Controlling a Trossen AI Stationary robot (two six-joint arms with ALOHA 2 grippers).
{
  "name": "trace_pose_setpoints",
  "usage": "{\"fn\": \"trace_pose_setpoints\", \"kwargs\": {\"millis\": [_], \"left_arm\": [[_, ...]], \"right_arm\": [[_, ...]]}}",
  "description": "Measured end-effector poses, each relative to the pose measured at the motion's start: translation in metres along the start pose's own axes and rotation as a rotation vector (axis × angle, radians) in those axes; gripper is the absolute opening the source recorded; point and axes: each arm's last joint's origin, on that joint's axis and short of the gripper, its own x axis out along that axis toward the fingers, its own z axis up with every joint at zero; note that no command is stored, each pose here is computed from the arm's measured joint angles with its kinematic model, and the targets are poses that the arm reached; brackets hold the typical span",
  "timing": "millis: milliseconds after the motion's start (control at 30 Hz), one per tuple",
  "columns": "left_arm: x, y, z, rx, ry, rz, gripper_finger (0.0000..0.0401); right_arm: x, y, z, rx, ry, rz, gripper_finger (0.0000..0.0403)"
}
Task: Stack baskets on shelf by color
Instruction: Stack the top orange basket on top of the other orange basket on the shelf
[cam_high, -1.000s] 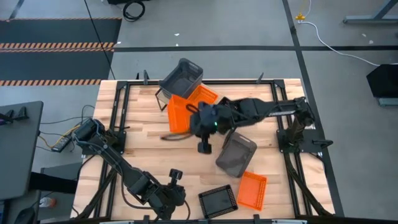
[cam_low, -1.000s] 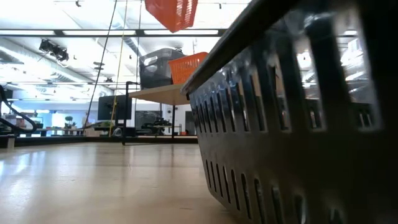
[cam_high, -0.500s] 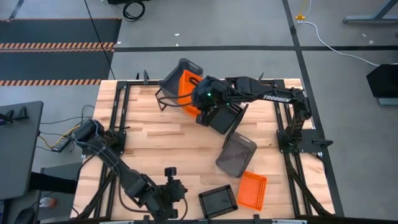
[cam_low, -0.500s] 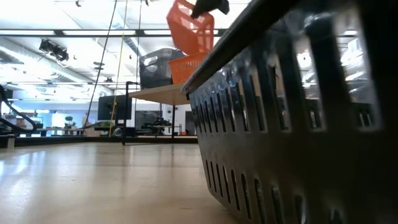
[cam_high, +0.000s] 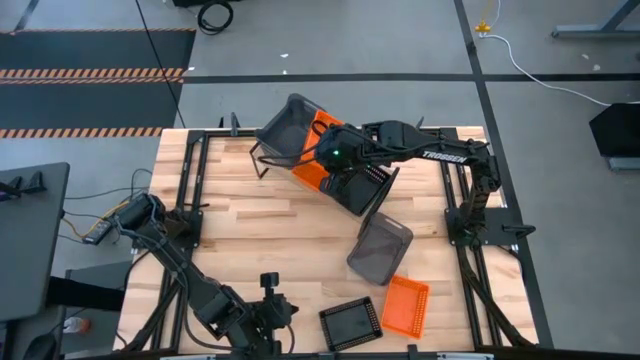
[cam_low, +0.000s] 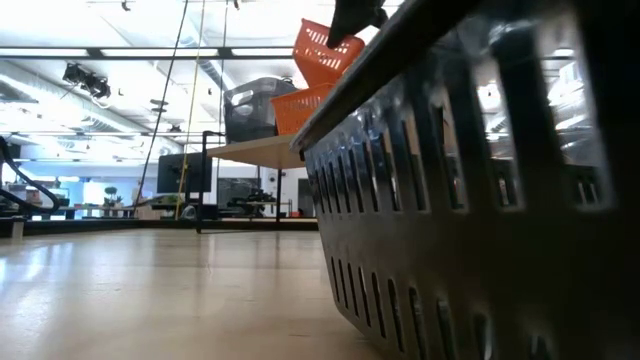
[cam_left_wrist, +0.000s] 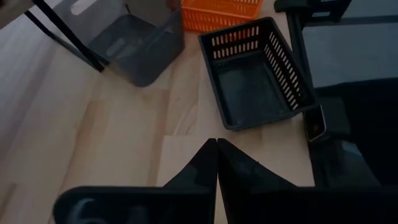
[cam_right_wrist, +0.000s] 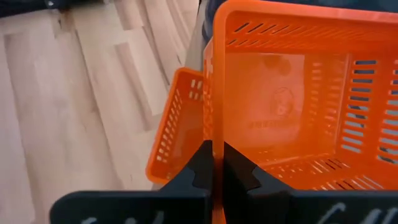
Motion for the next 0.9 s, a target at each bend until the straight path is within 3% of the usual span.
{"fn": "trace_pose_setpoints", "kwargs": {"millis": [300, 633, 900], "left_arm": [[0.000, 0.001, -0.002, 0.073, 0.015, 0.010, 0.0016], [0.000, 0.002, -0.001, 0.075, 0.015, 0.011, 0.0020], [0.001, 0.001, -0.002, 0.076, 0.016, 0.012, 0.0014]], "right_arm": [[0.011, 0.002, -0.007, 0.040, 0.050, 0.016, 0.0018], [0.028, 0.007, -0.013, 0.047, 0.058, 0.016, 0.0020], [0.029, 0.011, -0.011, 0.083, 0.043, 0.088, 0.0050]]}}
